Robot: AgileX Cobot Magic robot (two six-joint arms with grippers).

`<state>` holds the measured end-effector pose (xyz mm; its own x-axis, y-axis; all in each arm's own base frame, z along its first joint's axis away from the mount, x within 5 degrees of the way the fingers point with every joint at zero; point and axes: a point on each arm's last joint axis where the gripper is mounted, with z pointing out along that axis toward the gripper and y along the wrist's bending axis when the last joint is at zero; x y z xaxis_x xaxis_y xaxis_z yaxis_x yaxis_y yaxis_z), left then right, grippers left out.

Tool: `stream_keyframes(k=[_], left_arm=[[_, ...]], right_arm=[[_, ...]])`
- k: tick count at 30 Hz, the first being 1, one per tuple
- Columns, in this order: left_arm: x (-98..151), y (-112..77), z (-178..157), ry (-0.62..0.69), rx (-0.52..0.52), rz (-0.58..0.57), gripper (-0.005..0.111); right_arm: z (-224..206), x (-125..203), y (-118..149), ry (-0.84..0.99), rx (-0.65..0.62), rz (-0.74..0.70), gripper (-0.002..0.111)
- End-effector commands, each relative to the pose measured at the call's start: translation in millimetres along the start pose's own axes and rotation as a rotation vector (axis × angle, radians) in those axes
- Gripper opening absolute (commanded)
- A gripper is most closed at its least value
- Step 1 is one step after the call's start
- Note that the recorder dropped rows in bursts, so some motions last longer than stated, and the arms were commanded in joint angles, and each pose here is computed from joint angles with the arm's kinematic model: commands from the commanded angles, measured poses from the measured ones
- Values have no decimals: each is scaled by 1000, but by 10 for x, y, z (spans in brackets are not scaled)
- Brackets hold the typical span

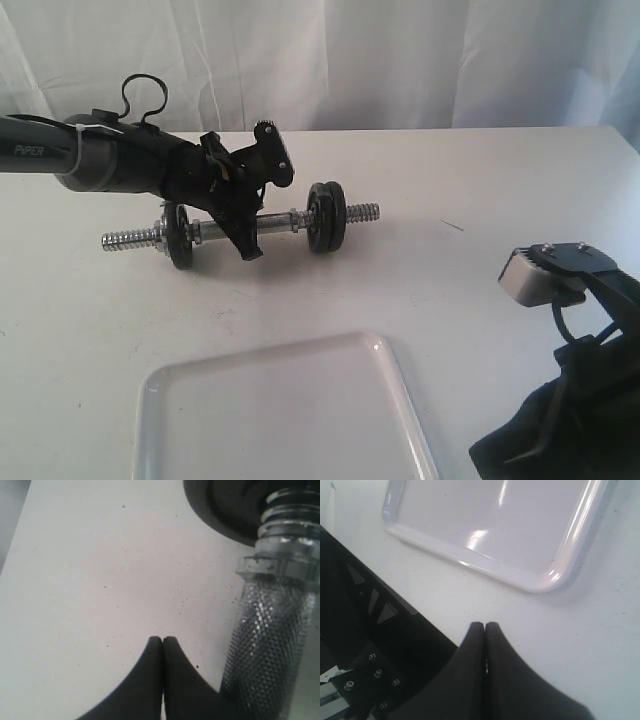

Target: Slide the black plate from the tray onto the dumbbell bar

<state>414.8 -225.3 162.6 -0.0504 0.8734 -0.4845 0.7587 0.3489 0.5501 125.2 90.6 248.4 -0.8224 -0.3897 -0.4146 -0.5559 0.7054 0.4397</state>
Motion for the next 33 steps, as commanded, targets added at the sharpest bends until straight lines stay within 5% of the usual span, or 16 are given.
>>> stream_keyframes(k=[1, 33], left_arm=[[4, -24, -18, 8, 14, -24, 0], [-26, 13, -97, 12, 15, -69, 0]], right_arm=[[-4, 12, 3, -2, -2, -9, 0], [-4, 10, 0, -5, 1, -9, 0]])
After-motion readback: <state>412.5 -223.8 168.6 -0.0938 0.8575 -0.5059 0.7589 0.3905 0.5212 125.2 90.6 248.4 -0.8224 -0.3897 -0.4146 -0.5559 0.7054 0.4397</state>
